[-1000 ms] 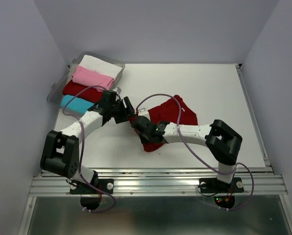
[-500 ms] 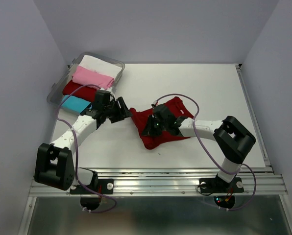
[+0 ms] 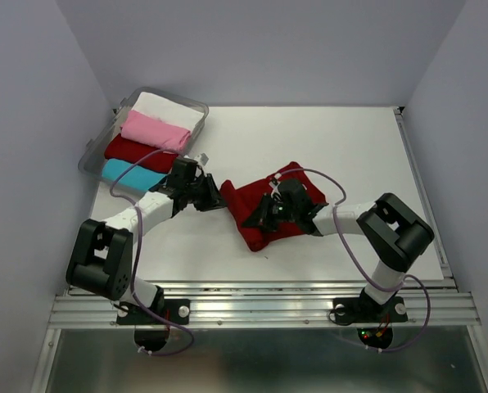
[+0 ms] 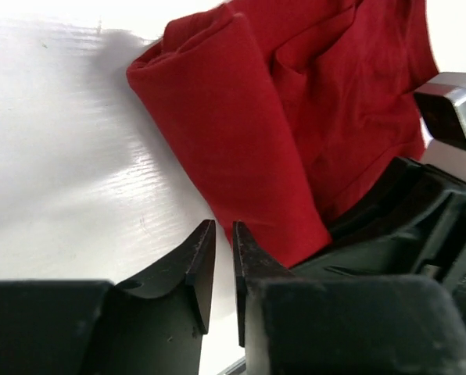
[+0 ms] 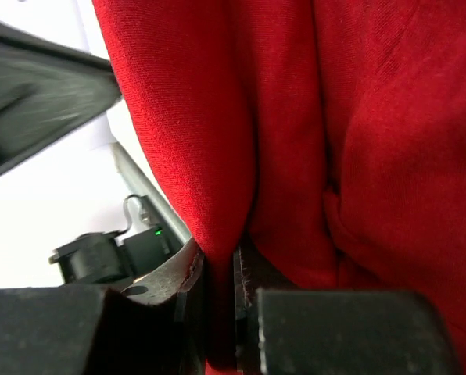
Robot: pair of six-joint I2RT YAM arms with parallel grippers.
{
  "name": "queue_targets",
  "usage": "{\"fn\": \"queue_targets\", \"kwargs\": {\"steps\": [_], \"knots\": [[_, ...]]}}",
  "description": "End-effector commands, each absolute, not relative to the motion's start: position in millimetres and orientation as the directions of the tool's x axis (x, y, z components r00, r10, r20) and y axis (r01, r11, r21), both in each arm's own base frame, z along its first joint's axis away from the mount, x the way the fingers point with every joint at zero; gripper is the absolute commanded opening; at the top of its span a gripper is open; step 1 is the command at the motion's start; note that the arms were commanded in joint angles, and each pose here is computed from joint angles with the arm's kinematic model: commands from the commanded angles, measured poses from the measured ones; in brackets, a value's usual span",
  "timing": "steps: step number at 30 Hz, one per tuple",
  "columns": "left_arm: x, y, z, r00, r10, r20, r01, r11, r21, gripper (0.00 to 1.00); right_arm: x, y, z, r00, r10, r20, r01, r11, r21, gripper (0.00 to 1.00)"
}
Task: Roll the t-shirts
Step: Roll the T-shirt to the center of the board.
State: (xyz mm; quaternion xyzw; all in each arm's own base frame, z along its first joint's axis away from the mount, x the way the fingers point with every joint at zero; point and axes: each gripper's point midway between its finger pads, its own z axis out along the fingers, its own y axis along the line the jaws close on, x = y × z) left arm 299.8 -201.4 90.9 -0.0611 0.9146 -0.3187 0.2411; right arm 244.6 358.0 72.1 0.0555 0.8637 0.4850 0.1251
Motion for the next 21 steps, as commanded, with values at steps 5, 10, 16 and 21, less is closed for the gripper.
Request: {"fn": "queue_targets", "kwargs": {"steps": [5,10,16,21], "knots": [[316.4,-231.8,104.9,-0.868,-0.232,-0.438,0.120,0.759,-0.640,0.17,248.5,353.3,108.5,-0.966,0.234,-0.114,-0.030,0.336,0.941,0.01],[324.2,-245.5,103.5,-0.875,-0.213,-0.436,0.132,0.759,-0.637,0.13,246.8,343.8,101.2,-0.969,0.235,-0.076,0.002,0.317,0.948,0.01],[329.1,-263.3,96.3,-0.887,-0.177,-0.426,0.152,0.760,-0.632,0.12,249.7,332.8,97.8,-0.966,0.253,-0.057,0.025,0.307,0.951,0.01],[337.7,-280.1,89.2,-0.888,-0.155,-0.433,0.176,0.756,-0.630,0.12,252.6,320.7,91.9,-0.961,0.273,-0.046,0.044,0.314,0.948,0.01]]}}
